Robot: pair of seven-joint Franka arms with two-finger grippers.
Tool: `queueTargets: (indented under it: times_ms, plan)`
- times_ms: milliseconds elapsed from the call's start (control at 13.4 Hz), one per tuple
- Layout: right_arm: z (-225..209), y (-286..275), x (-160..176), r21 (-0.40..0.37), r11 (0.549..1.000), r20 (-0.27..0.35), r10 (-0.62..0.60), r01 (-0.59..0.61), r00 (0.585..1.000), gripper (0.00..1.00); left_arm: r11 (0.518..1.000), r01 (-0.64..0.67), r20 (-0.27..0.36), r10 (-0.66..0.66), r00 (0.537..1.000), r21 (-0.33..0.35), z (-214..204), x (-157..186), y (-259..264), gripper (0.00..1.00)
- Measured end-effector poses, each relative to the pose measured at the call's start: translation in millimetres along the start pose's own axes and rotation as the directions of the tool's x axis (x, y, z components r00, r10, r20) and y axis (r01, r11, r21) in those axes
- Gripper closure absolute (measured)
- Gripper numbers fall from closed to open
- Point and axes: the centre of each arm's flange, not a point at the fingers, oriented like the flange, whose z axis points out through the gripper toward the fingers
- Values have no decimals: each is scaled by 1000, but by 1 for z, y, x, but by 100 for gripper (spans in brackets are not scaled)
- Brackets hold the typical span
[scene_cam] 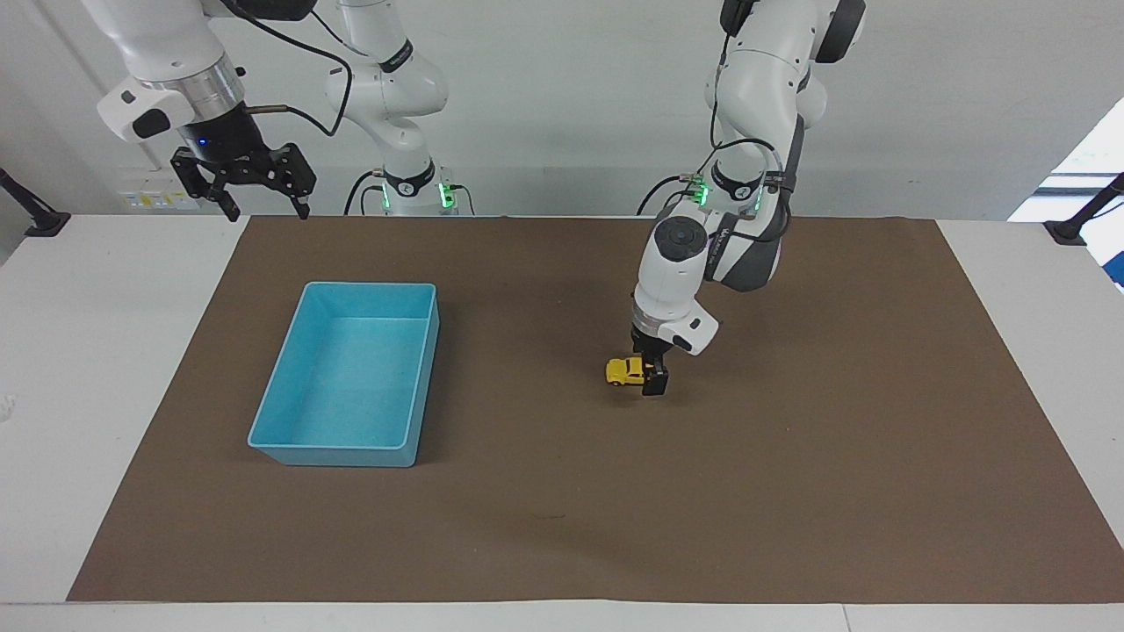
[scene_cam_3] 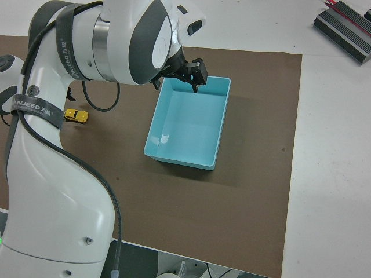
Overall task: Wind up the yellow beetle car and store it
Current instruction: 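Reach the left gripper over the yellow beetle car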
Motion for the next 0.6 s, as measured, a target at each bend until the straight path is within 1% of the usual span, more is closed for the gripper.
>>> queueTargets:
  times_ms: [75,224,299,599]
  plan:
    - [0,0,0,0,1000,0,0,0,1000,0,1000,1,2,-1,1000,-4,0,0,0,14]
    - [0,0,0,0,1000,0,0,0,1000,0,1000,-2,5,2,1000,-5,-2,-3,-1,44]
    - [0,0,0,0,1000,0,0,0,1000,0,1000,-5,7,5,1000,-7,-4,-4,-1,56]
    - [0,0,0,0,1000,0,0,0,1000,0,1000,-7,7,7,1000,-10,-5,-4,-1,58]
